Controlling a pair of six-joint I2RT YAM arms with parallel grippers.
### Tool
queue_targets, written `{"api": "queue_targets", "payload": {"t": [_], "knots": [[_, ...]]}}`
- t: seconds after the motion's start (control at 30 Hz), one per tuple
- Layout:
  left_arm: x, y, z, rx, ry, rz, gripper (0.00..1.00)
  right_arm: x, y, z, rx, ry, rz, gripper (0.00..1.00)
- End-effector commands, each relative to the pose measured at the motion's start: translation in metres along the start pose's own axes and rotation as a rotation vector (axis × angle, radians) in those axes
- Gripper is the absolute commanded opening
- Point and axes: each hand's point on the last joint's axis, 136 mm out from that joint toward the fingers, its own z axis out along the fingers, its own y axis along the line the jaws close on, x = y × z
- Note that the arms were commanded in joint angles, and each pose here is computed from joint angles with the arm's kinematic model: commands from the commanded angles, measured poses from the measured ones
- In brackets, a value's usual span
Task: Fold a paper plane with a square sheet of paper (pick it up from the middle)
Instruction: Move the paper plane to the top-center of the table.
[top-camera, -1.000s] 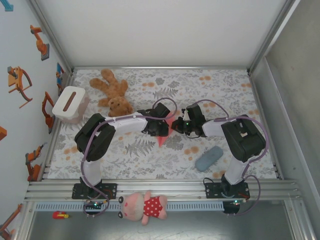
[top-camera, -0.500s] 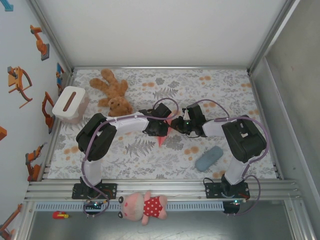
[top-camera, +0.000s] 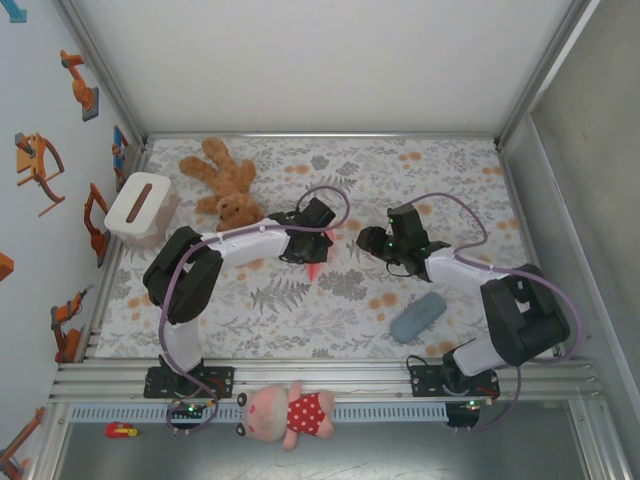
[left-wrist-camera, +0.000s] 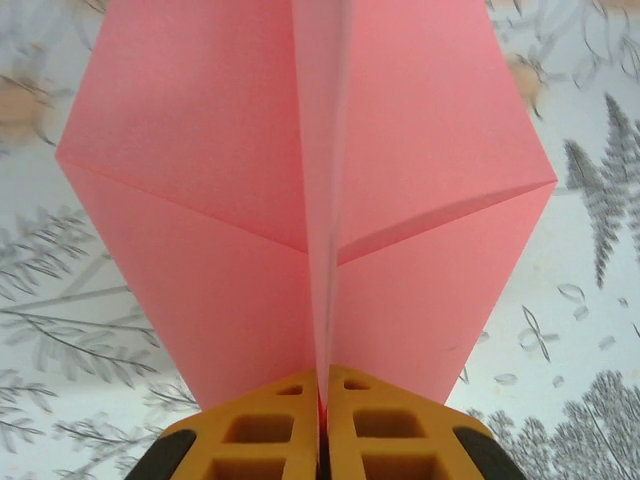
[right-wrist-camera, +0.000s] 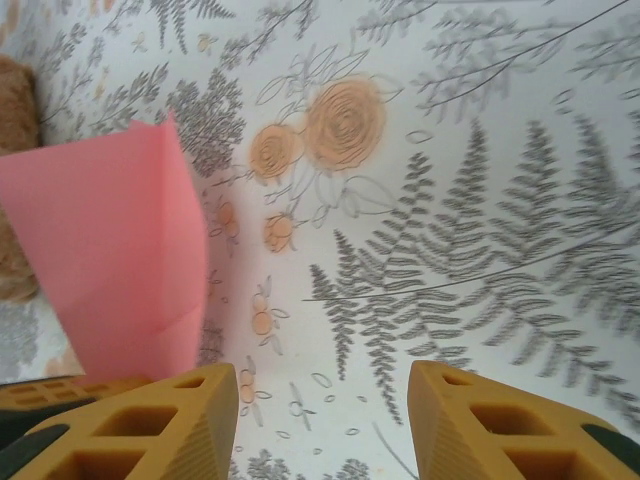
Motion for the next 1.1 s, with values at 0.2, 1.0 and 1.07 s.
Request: {"api": "queue_targets", "payload": {"t": [0.2,1.0,1.07], "knots": [[-0.050,0.006,0.023,-0.069,-0.005,-0.065,0.08,-0.007,-0.027,-0.015,0.150,-0.052,-0.048,0.47],[-0.081,0.009,0.056,-0.130,-0.015,-0.030,0.34,-0.004,-0.029,-0.012,0.132,-0.021,-0.042,0.46],[-0.079,0.009,0.060,-0.136,-0.003,-0.026,0.36,-0.005,-0.028,-0.011,0.130,-0.020,-0.040,0.46]]}}
